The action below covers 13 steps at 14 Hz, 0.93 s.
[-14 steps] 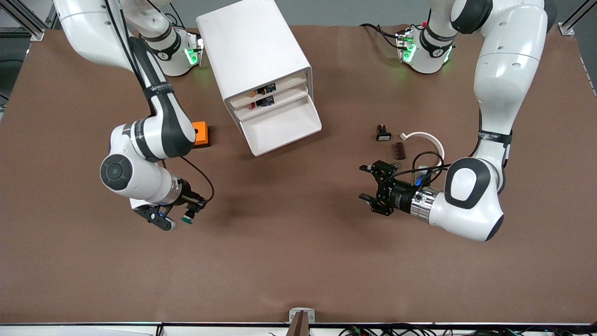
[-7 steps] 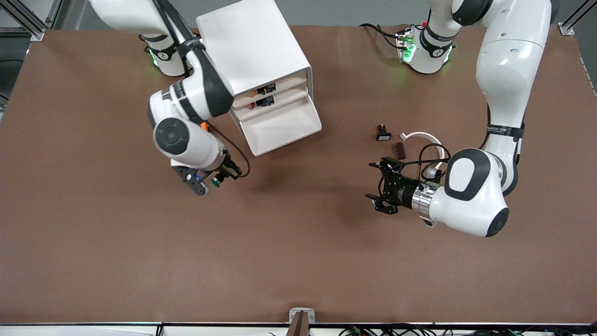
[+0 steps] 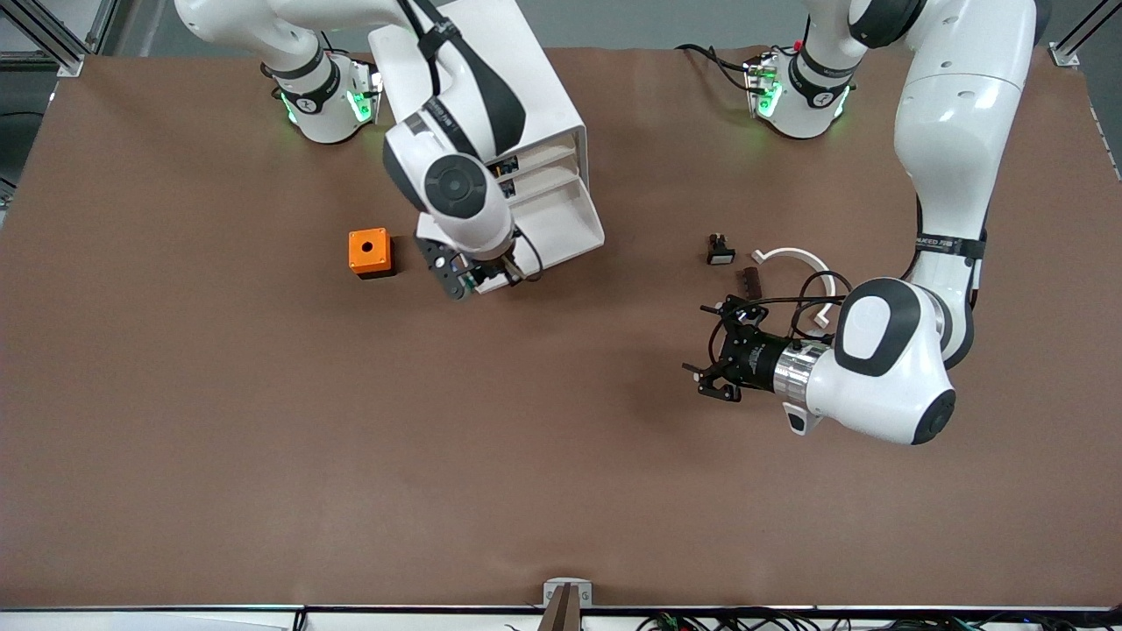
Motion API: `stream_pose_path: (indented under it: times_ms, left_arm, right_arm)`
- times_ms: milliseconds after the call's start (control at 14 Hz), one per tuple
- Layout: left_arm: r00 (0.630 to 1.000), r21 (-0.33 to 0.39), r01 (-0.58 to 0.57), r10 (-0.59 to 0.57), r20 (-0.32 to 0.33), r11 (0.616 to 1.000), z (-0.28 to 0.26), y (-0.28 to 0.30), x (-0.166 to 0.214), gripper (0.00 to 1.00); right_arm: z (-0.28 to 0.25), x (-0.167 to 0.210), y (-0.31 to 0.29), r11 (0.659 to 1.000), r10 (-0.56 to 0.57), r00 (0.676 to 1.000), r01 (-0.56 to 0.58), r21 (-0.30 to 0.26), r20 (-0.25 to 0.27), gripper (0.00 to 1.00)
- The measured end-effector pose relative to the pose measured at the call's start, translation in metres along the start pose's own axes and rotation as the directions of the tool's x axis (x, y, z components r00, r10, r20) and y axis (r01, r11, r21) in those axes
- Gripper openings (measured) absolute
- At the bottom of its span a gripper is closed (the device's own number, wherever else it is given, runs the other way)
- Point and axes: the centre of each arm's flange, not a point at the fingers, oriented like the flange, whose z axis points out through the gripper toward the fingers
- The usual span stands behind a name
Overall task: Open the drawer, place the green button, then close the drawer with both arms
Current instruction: 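Carry the green button into the open drawer with the right gripper, then release the button in the drawer and withdraw the right gripper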
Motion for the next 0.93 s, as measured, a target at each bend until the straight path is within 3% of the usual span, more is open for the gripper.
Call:
stream_pose_path:
  times_ms: [429, 714, 786, 929]
  left_arm:
    - [0.978, 0.038, -0.118, 0.123, -0.168, 0.992, 0.057, 0.004, -0.048, 1.00]
    - [0.926, 0.057, -0.199, 0.206, -0.316, 0.978, 0.099, 0.005, -0.084, 1.00]
    - [0.917, 0.054, -0.216, 0.221, -0.331, 0.975, 0.107, 0.005, -0.092, 1.00]
    - [0.883, 0.048, -0.264, 0.261, -0.391, 0.963, 0.122, 0.007, -0.104, 1.00]
  right_arm:
    - [0.043, -0.039, 0.010, 0.999, 0.039, 0.999, -0.038, 0.034, -0.031, 0.40]
    - [0.067, -0.041, 0.006, 0.998, 0.057, 0.998, -0.055, 0.037, -0.038, 0.40]
    - [0.067, -0.039, 0.006, 0.998, 0.061, 0.997, -0.059, 0.037, -0.039, 0.44]
    - [0.063, -0.036, 0.004, 0.997, 0.068, 0.997, -0.066, 0.042, -0.039, 0.64]
